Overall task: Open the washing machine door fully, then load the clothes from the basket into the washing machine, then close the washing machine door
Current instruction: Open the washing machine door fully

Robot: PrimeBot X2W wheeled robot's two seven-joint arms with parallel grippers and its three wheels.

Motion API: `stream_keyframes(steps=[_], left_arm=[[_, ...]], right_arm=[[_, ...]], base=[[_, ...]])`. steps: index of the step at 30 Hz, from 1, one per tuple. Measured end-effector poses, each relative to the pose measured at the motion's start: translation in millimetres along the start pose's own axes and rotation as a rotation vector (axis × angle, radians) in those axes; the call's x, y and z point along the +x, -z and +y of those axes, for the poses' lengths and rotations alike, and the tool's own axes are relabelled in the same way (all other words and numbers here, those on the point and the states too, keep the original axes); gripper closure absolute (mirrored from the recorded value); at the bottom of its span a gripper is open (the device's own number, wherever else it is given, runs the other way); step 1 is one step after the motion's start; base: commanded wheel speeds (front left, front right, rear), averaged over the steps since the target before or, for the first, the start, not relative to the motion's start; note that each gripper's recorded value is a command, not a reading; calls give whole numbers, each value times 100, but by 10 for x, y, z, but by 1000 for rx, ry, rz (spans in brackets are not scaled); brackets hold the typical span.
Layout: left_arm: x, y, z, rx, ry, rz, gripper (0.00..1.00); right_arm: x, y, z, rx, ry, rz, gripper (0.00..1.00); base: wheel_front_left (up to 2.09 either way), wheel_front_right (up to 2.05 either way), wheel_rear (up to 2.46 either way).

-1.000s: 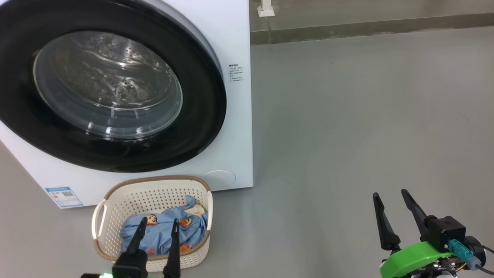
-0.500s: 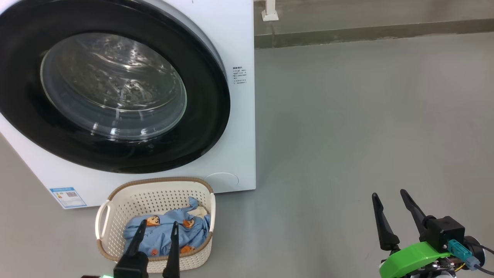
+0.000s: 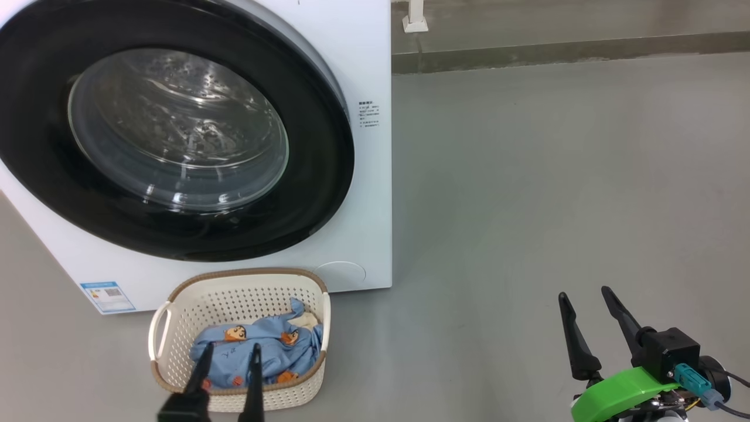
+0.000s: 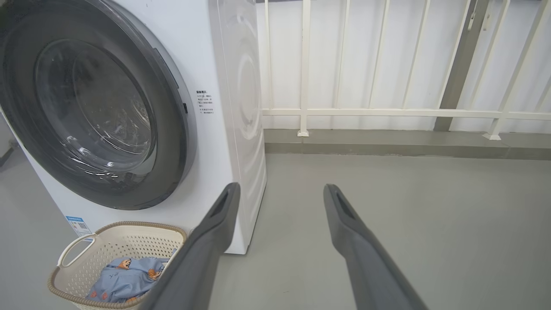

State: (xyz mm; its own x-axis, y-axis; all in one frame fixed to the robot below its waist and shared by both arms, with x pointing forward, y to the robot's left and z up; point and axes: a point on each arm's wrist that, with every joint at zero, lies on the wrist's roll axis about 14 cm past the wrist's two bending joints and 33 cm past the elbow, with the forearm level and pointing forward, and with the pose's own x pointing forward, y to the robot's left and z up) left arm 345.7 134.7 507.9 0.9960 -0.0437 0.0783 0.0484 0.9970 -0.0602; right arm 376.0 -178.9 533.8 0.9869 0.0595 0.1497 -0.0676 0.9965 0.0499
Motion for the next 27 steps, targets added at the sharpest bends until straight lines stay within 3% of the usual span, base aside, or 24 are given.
stream_keyframes(steps=[3,11,12,14,20,26,27], left_arm=[[-10,29,83,-56,-34,12,0],[-30,68,159,-55,-58,24,0],[-34,72,166,-56,-60,25,0],[-42,80,183,-56,-65,28,0],[-57,123,230,-56,-81,41,0],[-77,185,290,-65,-104,61,0],[-77,205,300,-65,-108,68,0]], right_arm=[[11,-4,23,2,-7,-2,0],[64,-3,131,3,-40,-4,0],[71,5,150,11,-44,-2,5],[80,36,178,56,-45,4,100],[122,102,309,146,-70,20,100],[176,349,364,425,-25,89,100],[260,378,396,533,-9,96,100]], base=[[0,0,0],[0,0,0],[0,0,0],[0,0,0],[0,0,0],[0,0,0],[0,0,0]])
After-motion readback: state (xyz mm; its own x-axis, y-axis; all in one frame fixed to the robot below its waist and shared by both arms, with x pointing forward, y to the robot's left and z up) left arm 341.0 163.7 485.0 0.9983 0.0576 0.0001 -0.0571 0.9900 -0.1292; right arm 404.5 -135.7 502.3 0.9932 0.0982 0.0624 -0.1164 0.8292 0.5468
